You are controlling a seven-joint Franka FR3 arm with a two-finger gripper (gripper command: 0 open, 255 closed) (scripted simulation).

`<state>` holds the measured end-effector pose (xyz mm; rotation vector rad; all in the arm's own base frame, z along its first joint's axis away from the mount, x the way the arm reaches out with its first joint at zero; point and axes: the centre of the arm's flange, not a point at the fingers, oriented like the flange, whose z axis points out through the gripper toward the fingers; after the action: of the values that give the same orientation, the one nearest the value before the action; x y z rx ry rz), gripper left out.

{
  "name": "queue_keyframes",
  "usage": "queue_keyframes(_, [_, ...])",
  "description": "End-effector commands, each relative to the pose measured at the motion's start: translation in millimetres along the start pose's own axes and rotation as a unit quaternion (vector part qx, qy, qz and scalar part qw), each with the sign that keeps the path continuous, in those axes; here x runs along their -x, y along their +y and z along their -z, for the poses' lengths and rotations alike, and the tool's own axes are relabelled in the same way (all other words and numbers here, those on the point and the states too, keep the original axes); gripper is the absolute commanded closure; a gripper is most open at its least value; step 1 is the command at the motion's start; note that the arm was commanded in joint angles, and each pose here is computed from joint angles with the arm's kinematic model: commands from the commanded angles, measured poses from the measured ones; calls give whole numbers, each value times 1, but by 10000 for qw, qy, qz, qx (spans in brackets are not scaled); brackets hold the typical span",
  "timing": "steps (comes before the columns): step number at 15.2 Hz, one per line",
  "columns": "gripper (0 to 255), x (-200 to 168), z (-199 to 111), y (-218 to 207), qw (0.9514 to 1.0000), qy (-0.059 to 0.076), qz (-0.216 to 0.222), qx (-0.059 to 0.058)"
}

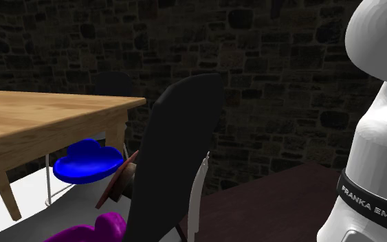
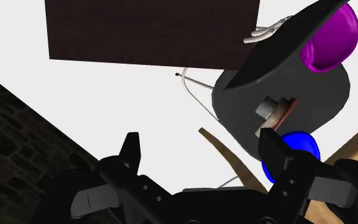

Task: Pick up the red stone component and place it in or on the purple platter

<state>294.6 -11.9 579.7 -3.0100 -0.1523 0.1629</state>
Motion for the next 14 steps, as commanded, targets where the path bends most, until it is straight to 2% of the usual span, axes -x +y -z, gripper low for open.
queue_keyframes(1, [0, 0, 0, 0, 10000, 0, 0, 0])
queue_keyframes(7, [0, -11, -60, -53, 9986, 105, -510, 69])
queue_keyframes(14, [0, -31, -129, -111, 9935, 226, -1103, 149])
